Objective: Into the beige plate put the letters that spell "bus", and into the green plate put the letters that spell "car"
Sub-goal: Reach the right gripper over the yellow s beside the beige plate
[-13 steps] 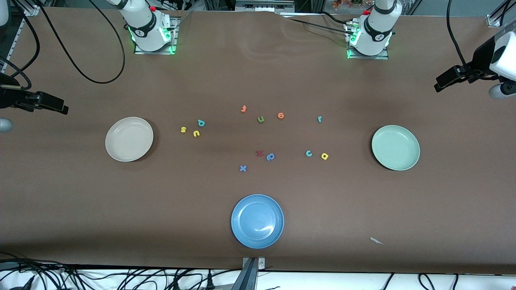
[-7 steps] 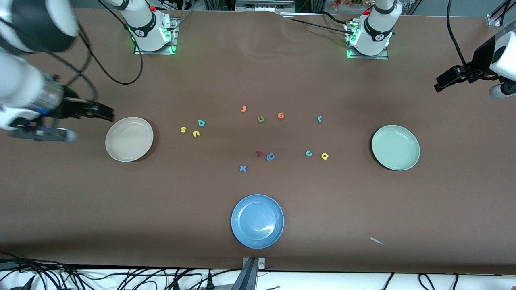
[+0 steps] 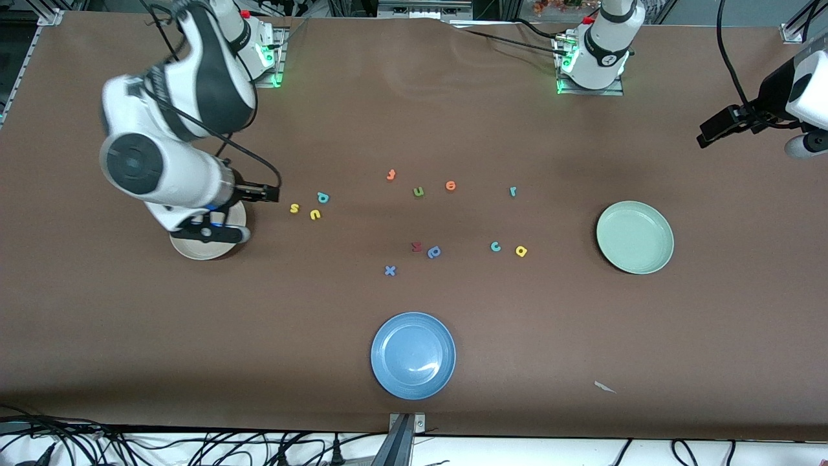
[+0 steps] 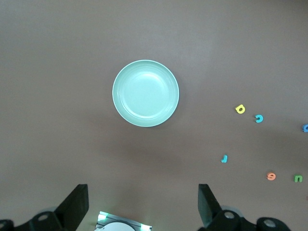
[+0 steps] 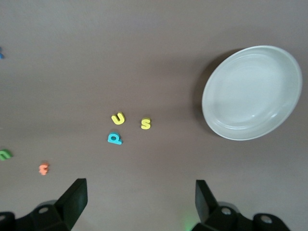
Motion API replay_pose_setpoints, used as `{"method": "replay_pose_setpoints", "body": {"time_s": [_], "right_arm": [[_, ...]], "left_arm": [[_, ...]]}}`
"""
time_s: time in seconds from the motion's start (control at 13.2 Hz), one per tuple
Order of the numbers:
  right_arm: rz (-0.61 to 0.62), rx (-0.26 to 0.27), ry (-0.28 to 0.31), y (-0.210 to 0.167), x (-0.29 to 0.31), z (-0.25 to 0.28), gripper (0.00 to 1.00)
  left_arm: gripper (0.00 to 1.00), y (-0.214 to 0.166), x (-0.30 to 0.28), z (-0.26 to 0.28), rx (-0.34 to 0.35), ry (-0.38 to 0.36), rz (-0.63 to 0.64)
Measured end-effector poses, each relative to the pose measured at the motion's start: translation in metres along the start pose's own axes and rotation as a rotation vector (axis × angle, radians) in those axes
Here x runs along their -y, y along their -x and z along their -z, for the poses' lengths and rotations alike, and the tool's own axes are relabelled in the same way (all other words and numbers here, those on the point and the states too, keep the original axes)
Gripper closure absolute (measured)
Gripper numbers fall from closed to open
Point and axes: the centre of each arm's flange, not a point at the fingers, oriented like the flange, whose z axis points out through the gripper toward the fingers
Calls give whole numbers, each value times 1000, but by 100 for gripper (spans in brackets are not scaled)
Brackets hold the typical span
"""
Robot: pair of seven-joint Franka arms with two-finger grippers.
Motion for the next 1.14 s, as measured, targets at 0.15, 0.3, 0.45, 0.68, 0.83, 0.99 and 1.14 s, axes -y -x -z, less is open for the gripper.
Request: {"method": "replay_pose_setpoints", "body": {"time_s": [0.15, 0.3, 0.45, 0.68, 0.83, 0.99, 1.14], "right_arm": [[5, 12, 7, 1, 4, -29, 1], [6, 5, 6, 1, 5, -57, 1], [10, -7, 3, 4, 6, -86, 1], [21, -24, 1, 7, 5, -121, 2], [32, -33, 2, 10, 1, -143, 4], [56, -39, 4, 14, 1, -165, 4], [67, -57, 2, 18, 4, -182, 4]], "left_arm": [[0, 0, 0, 0, 4, -1, 0], [0, 0, 0, 0, 4, -1, 0], [0, 0, 0, 0, 4, -1, 0], [0, 0, 0, 0, 4, -1, 0], [0, 1, 0, 0, 5, -1, 0], [0, 1, 0, 0, 5, -1, 0], [0, 1, 0, 0, 5, -1, 0]]}}
